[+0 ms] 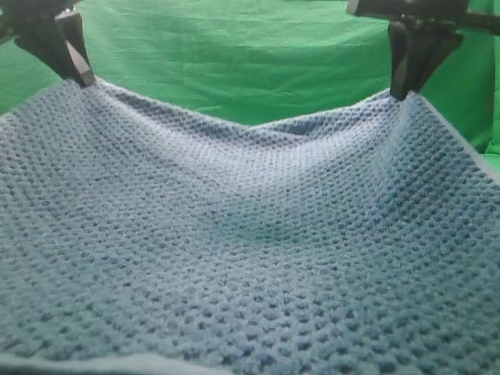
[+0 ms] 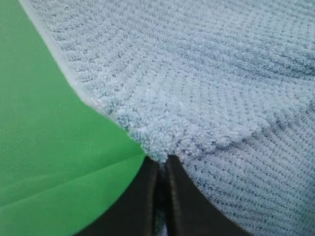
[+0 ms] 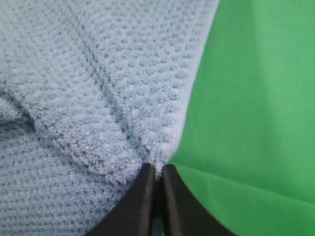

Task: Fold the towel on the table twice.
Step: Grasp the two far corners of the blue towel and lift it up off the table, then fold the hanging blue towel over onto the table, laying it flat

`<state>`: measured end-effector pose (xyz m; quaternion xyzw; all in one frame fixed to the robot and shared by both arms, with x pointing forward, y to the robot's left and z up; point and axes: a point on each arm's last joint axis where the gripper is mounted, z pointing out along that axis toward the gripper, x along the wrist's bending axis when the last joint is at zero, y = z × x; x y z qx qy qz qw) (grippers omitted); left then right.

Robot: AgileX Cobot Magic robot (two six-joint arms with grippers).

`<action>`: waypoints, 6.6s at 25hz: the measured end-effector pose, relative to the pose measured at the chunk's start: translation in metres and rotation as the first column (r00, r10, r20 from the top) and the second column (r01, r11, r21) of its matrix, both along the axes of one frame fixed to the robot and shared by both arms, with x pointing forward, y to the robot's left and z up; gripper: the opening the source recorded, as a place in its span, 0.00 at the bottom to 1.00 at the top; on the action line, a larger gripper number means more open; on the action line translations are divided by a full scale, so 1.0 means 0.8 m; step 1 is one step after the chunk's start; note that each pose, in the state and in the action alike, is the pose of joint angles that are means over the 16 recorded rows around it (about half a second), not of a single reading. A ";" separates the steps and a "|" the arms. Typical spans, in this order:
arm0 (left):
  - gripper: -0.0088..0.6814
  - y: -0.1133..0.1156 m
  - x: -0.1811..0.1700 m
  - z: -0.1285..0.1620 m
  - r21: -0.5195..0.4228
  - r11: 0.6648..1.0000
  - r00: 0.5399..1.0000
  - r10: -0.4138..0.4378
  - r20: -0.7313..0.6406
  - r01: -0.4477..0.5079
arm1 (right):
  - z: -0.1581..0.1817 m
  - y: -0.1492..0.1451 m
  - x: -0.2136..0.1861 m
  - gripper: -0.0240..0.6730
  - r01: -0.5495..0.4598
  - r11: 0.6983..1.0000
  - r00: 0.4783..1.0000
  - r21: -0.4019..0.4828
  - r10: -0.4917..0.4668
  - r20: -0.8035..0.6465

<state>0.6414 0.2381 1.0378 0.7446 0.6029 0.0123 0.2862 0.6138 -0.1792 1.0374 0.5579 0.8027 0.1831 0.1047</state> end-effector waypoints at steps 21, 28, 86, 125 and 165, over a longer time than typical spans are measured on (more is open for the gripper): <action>0.01 0.005 -0.037 0.176 -0.090 0.994 0.875 0.095 0.475 -0.059 | 0.230 -0.035 -0.004 0.03 0.025 0.993 0.886 0.115 -0.075 0.458; 0.01 0.007 -0.035 0.203 -0.156 0.985 0.772 0.159 0.615 -0.079 | 0.249 -0.041 0.004 0.03 -0.001 0.983 0.821 0.182 -0.103 0.561; 0.01 -0.002 -0.074 0.143 -0.171 0.985 0.804 0.088 0.588 0.017 | 0.161 -0.057 -0.054 0.03 -0.011 0.991 0.923 0.134 -0.042 0.382; 0.01 0.001 -0.271 0.019 -0.187 0.979 0.938 -0.009 0.346 0.078 | 0.053 -0.079 -0.279 0.03 -0.029 0.980 0.976 0.195 -0.014 0.217; 0.01 0.014 -0.282 -0.056 -0.215 0.961 0.966 0.207 0.153 -0.172 | -0.011 -0.074 -0.261 0.03 0.081 0.973 0.992 0.215 -0.099 0.074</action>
